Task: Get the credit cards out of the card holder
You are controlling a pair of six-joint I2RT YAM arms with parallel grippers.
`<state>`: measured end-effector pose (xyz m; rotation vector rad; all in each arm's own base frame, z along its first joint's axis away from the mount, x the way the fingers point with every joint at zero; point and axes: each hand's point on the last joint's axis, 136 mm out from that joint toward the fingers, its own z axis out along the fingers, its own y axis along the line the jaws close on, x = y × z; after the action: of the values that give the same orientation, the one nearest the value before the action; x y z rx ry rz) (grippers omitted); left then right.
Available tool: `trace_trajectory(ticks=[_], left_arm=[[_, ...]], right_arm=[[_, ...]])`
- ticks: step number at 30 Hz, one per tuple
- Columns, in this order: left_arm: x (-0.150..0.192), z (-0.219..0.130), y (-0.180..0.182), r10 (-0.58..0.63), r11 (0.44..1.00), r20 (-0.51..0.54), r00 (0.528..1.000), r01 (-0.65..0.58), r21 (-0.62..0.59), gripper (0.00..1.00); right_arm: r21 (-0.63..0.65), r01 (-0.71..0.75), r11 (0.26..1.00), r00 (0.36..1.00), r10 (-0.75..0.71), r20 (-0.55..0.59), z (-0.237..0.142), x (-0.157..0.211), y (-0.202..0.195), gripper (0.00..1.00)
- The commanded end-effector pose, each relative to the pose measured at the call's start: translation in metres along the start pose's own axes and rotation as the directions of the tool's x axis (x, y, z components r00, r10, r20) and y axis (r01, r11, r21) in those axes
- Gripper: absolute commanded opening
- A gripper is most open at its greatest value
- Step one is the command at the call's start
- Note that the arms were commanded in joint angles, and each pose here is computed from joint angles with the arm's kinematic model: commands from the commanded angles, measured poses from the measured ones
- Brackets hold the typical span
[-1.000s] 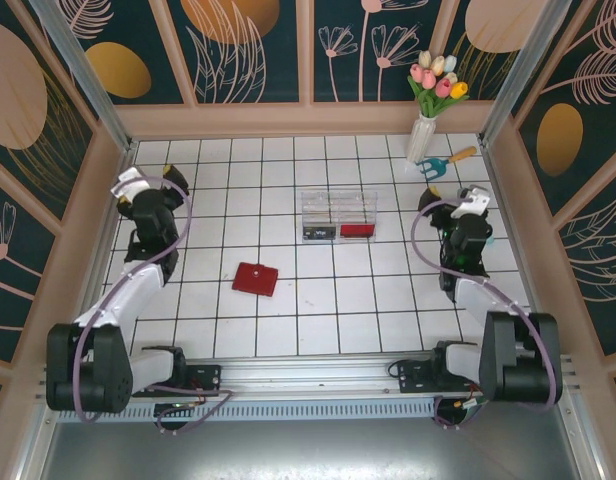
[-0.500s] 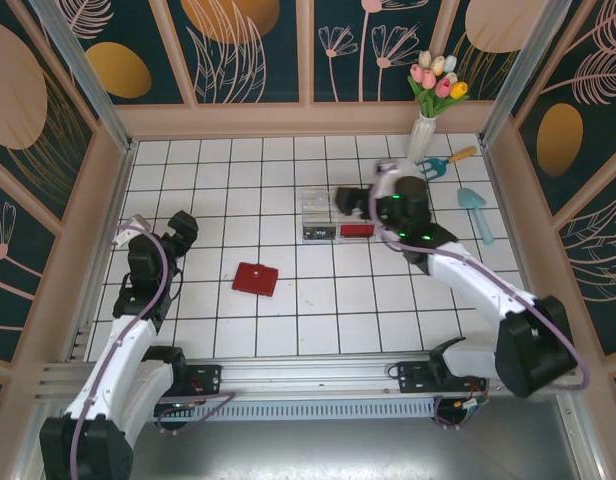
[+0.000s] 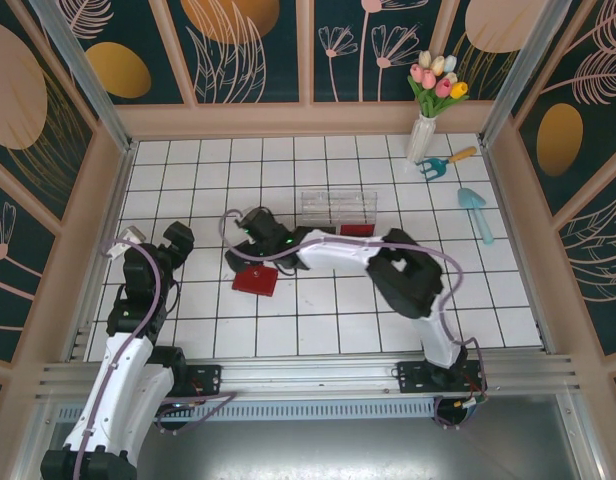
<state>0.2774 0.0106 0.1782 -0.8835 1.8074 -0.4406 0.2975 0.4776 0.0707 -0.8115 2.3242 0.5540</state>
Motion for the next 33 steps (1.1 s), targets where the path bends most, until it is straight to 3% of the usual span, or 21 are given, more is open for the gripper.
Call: trace_trajectory(ticks=[1,7,12,16,22,26,33], left_arm=[[-0.004,-0.006,-0.009,0.004,1.0,-0.008,1.0,-0.004,0.02,0.99],[0.001,-0.004,-0.015,0.01,0.998,-0.035,0.999,-0.008,0.055,0.99],[0.011,0.0,-0.021,0.026,0.995,-0.081,0.996,-0.018,0.098,0.99],[0.02,0.005,-0.023,0.035,0.993,-0.121,0.992,-0.02,0.119,0.93],[0.035,0.008,-0.027,0.035,0.986,-0.18,0.983,-0.005,0.165,0.85],[0.06,0.008,-0.029,0.027,0.978,-0.257,0.966,0.027,0.205,0.74],[0.136,-0.001,-0.028,0.046,0.971,-0.435,0.899,0.061,0.23,0.62]], right_arm=[[0.081,0.04,0.996,0.997,-0.035,-0.063,0.02,0.007,0.0,0.99],[0.191,0.032,0.981,0.993,-0.01,-0.116,0.044,0.015,-0.014,0.99],[0.219,0.017,0.975,0.995,0.005,-0.099,0.021,0.03,-0.028,0.9],[0.231,-0.013,0.973,0.994,0.037,-0.099,-0.001,0.049,-0.041,0.84],[0.299,-0.106,0.948,0.986,0.14,-0.092,-0.03,0.079,-0.072,0.82],[0.298,-0.169,0.939,0.979,0.196,-0.061,-0.053,0.091,-0.087,0.79],[0.194,-0.09,0.977,0.996,0.092,-0.003,-0.093,0.078,-0.062,0.77]])
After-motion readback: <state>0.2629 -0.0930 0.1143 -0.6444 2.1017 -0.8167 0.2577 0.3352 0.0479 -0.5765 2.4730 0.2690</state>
